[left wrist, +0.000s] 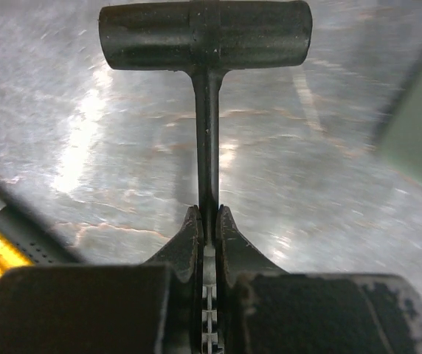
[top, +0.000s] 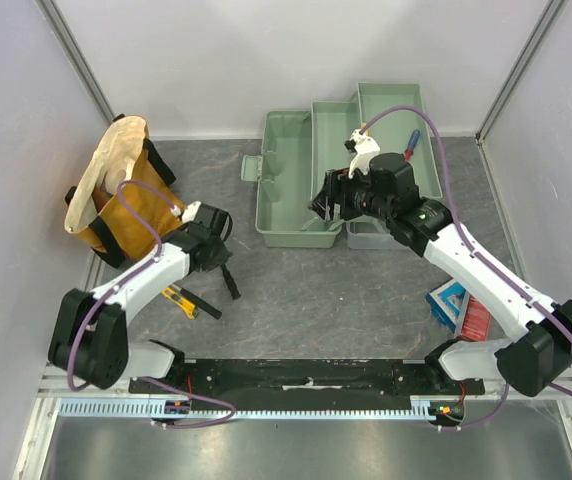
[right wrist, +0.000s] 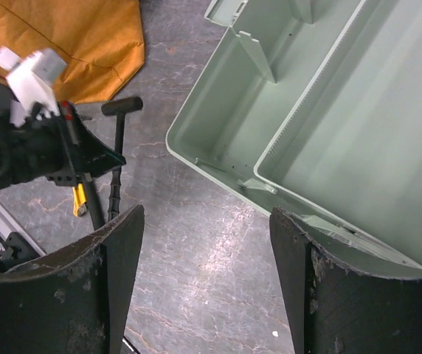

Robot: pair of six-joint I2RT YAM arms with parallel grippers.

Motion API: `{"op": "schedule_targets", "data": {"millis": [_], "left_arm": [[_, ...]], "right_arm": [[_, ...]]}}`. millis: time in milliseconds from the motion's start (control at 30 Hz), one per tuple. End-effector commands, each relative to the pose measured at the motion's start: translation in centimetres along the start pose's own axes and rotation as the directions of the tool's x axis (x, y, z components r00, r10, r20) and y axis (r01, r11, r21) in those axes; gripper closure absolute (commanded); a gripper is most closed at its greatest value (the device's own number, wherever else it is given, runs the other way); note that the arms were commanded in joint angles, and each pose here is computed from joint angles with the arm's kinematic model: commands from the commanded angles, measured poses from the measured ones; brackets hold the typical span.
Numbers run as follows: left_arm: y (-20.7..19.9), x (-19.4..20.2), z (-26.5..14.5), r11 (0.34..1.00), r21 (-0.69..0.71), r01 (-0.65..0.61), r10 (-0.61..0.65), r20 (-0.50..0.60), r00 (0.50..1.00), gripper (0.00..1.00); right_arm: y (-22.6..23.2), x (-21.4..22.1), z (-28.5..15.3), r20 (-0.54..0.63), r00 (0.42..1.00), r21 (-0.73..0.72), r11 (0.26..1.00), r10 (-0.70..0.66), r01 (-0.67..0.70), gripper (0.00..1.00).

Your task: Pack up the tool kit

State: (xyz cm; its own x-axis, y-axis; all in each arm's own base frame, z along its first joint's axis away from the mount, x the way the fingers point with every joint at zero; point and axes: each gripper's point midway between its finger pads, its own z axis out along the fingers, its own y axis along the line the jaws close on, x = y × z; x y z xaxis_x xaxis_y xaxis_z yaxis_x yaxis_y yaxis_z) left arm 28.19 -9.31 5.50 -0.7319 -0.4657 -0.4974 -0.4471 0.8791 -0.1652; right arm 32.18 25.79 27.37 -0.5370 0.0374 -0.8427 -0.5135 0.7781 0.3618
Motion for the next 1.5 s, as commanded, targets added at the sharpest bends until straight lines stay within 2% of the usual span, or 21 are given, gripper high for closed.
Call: {"op": "schedule_targets", "data": {"millis": [0,167,300,567,800,967,1100,1367,1467], "left_arm": [[-5.7,-5.3,-6.2,0.969,0.24,-0.055,0.014,0.17,0.985,0.98],[-11.4,-9.5,-11.5,0.876,0.448,-0.179,0.033,0.315,0.948,0.98],[-16.3,-12.5,-13.7,0.79,0.534,-0.301,0.067,0.413,0.908,0.98],[-24.8,-14.4,-10.4,0.706,0.561,-0.433,0.176,0.453,0.874,0.98],[-28.9,-15.2,-5.0,0.724,0.527,-0.445,0.231,0.423,0.876,0.98],[-29.5,-14.0,0.3,0.784,0.471,-0.404,0.249,0.357,0.9,0.98],[-30.3,-13.1,2.7,0.804,0.452,-0.387,0.282,0.283,0.917,0.98],[-29.0,-12.7,7.1,0.868,0.327,-0.374,0.306,0.242,0.921,0.98],[-28.2,-12.6,8.2,0.879,0.275,-0.388,0.329,0.238,0.914,0.92]], "right_arm": [[1.5,-1.6,-1.1,0.067,0.998,-0.061,0.998,-0.001,0.005,0.24],[1.2,-2.4,-2.1,0.114,0.993,-0.027,1.0,0.009,-0.006,0.24],[0.4,-3.3,-3.2,0.172,0.985,0.021,1.0,0.016,-0.02,0.24],[-0.8,-4.2,-4.6,0.272,0.961,0.082,0.995,0.04,-0.065,0.23],[-1.1,-3.8,-4.2,0.262,0.964,0.095,0.993,0.05,-0.077,0.23],[-1.3,-3.7,-3.7,0.246,0.968,0.102,0.992,0.049,-0.077,0.23],[-1.2,-4.0,-3.9,0.259,0.965,0.099,0.992,0.045,-0.073,0.23],[-1.4,-3.5,-3.5,0.248,0.968,0.105,0.992,0.037,-0.065,0.23],[-1.3,-3.4,-3.6,0.247,0.968,0.098,0.993,0.043,-0.069,0.23]]}}
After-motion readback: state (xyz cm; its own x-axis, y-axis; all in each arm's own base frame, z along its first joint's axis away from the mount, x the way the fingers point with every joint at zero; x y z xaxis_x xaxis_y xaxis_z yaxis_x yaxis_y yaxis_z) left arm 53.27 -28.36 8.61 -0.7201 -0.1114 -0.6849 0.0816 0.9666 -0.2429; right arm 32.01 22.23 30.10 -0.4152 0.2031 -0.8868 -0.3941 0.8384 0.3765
